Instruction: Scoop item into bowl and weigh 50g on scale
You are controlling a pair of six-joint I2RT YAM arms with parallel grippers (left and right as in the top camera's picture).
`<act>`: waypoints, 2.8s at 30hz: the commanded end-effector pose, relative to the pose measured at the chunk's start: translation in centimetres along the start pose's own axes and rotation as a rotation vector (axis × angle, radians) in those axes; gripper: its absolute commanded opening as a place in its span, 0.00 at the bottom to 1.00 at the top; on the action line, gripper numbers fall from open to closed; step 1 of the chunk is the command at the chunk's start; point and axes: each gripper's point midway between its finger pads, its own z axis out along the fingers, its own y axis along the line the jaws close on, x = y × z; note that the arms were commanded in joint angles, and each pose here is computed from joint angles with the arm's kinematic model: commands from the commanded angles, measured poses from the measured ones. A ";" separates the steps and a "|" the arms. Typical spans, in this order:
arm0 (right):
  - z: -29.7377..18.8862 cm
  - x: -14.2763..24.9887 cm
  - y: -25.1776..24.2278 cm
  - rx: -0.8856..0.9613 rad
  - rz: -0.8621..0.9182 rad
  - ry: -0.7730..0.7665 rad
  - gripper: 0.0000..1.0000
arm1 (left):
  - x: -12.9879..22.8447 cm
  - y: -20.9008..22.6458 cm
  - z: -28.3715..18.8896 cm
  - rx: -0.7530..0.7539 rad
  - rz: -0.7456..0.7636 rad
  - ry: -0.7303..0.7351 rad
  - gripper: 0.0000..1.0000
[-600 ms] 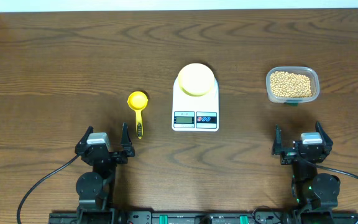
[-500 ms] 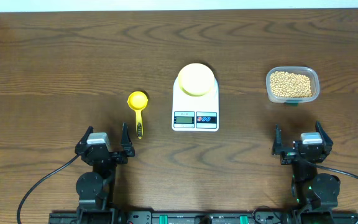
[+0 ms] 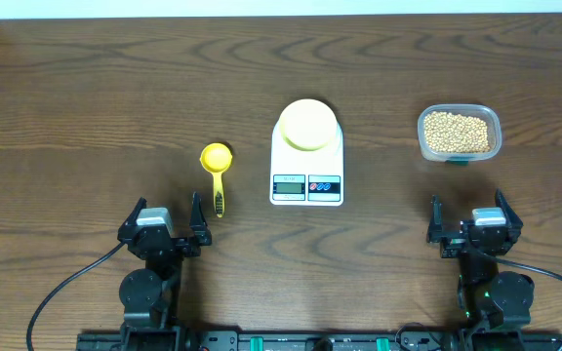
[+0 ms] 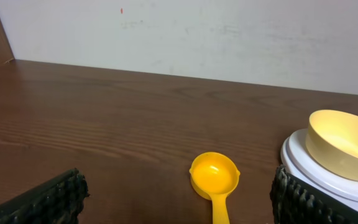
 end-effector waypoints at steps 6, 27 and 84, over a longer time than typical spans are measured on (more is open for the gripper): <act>0.0 0.1 0.0 0.000 -0.014 0.004 0.99 | 1.8 0.4 0.1 -0.015 0.022 0.059 0.96; 0.0 0.1 0.0 0.000 -0.014 0.004 0.99 | 1.8 0.4 0.1 -0.015 0.022 0.059 0.96; 0.0 0.1 0.0 0.000 -0.014 0.004 0.99 | 1.7 -0.9 -0.3 0.052 -0.023 0.095 0.96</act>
